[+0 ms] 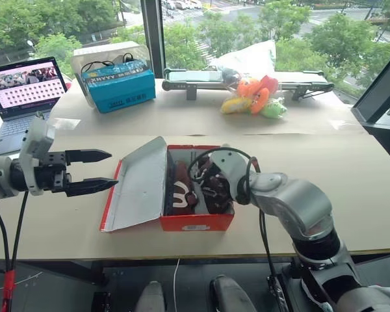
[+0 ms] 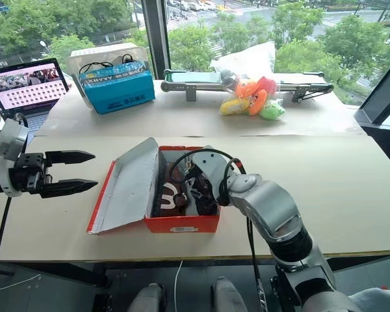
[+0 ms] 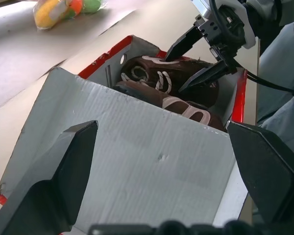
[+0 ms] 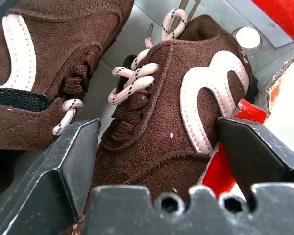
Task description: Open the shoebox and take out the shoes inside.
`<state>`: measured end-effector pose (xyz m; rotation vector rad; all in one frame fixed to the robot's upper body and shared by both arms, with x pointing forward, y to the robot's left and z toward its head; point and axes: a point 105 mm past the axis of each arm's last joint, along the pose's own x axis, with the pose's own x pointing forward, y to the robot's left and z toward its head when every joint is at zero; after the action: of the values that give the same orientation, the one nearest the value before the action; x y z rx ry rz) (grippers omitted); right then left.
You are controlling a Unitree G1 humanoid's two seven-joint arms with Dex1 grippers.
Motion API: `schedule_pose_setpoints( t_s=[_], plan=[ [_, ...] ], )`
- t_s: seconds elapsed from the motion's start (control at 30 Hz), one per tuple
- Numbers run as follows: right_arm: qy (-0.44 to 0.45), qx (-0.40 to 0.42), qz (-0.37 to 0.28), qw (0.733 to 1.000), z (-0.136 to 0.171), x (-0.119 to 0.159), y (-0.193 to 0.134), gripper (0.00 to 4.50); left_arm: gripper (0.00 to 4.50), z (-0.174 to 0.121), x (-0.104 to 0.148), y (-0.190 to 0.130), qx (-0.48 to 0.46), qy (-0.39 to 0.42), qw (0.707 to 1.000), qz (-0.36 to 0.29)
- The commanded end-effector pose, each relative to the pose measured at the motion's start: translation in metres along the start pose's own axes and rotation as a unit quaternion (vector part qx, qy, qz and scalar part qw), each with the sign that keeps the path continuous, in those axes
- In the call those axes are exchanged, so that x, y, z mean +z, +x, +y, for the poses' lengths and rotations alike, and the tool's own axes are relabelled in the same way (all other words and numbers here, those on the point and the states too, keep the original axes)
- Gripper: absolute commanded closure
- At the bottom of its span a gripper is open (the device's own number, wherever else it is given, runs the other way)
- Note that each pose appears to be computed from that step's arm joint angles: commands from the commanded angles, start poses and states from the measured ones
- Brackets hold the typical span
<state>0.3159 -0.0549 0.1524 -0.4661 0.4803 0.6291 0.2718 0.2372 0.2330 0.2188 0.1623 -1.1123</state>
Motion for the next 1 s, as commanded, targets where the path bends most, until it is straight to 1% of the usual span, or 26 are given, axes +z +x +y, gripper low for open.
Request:
schedule_pose_setpoints(
  t_s=[0.03,0.1,0.17,0.43,0.47,0.5,0.77,1.0],
  plan=[
    [0.009,0.011,0.042,0.999,0.004,-0.020,0.010,0.33,0.00,-0.002,0.013,-0.002,0.001,0.026,1.000,-0.009],
    [0.007,0.010,0.041,0.999,0.004,-0.020,0.010,0.81,0.00,-0.002,0.013,-0.002,0.001,0.027,1.000,-0.010],
    [0.004,0.008,0.041,0.999,0.003,-0.020,0.010,1.42,0.00,-0.002,0.014,-0.002,0.001,0.027,1.000,-0.011],
    [0.000,0.003,0.044,0.999,0.000,-0.020,0.009,4.08,0.00,-0.002,0.016,-0.001,0.002,0.030,0.999,-0.014],
    [-0.002,0.001,0.045,0.999,0.000,-0.020,0.009,4.32,0.00,-0.002,0.017,-0.001,0.002,0.030,0.999,-0.014],
    [-0.003,-0.001,0.045,0.999,-0.001,-0.021,0.009,4.46,0.00,-0.002,0.017,-0.001,0.002,0.031,0.999,-0.014],
    [-0.002,-0.014,0.032,0.999,-0.006,-0.011,0.005,4.46,0.00,-0.002,0.018,0.000,0.000,0.032,0.999,-0.015],
    [0.011,-0.022,-0.020,0.999,-0.013,0.026,-0.009,4.46,0.00,0.000,0.018,0.002,-0.001,0.033,0.999,-0.013]
  ],
)
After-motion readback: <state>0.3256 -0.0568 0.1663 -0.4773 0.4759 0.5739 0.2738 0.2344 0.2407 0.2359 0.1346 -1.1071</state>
